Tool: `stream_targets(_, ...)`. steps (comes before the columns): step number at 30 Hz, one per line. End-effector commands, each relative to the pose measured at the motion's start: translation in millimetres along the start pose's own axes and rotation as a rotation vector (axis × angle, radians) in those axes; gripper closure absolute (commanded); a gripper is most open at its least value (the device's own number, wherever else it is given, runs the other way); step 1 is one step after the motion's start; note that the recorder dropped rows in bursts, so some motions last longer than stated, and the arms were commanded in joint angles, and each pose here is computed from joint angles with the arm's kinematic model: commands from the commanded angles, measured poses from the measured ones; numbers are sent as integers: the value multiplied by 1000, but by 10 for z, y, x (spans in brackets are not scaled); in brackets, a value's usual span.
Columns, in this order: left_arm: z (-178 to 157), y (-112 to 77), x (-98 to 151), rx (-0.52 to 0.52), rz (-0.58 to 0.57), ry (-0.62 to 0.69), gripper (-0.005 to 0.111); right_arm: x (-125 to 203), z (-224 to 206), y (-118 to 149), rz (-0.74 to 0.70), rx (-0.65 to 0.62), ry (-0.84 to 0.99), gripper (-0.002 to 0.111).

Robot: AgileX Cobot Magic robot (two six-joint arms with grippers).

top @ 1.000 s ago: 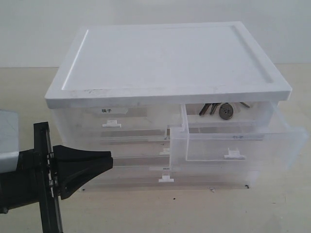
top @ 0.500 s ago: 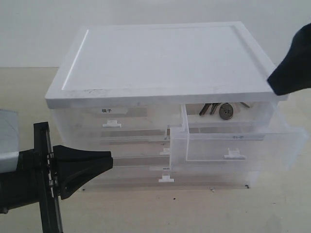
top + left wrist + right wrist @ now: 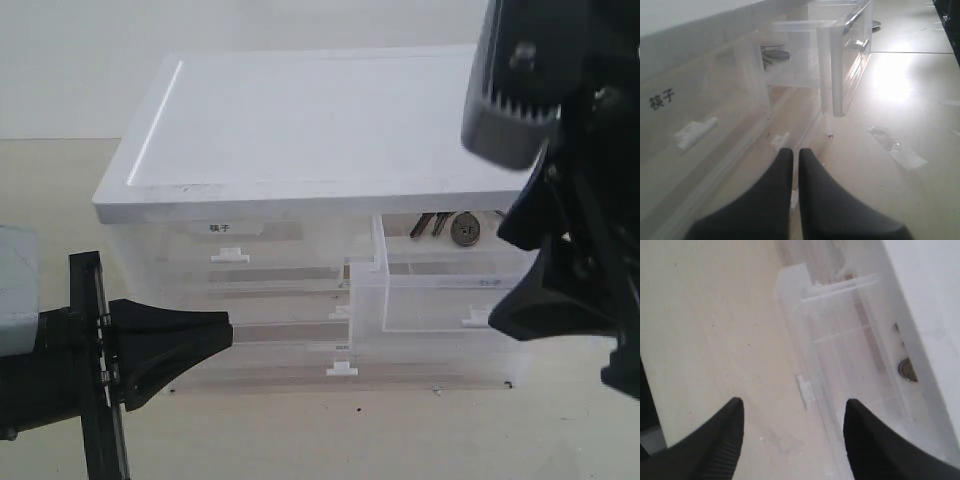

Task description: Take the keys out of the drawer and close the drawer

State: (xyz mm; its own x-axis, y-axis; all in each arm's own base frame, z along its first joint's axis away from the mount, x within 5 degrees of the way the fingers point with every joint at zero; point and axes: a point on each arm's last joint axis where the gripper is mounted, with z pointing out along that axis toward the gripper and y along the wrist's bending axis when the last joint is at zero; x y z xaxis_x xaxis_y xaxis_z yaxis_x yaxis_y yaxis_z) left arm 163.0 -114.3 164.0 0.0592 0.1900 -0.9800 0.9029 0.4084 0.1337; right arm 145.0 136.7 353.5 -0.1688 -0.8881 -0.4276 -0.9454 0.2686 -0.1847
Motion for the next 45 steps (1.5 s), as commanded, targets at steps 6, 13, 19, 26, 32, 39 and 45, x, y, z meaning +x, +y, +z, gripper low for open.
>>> stream_targets(6, 9, -8, -11, 9, -2, -10, 102, 89, 363, -26, -96, 125, 43, 55)
stream_targets(13, 9, -8, -11, 9, -2, -10, 102, 151, 437, -86, -128, 206, 77, 55)
stream_targets(19, 9, -8, -11, 9, -2, -10, 102, 241, 530, -25, -154, 171, 122, 90)
stream_targets(26, 9, -8, -11, 9, -2, -10, 102, 187, 536, 210, -323, 85, 168, 108)
stream_targets(32, 9, -8, -11, 9, -2, -10, 102, 280, 434, 253, -432, 78, 256, 108)
stream_targets(39, 9, -8, -11, 9, -2, -10, 102, 307, 239, 307, -406, 113, 141, 108)
stream_targets(45, 9, -8, -11, 9, -2, -10, 102, 306, 246, 367, -359, 51, 125, 89)
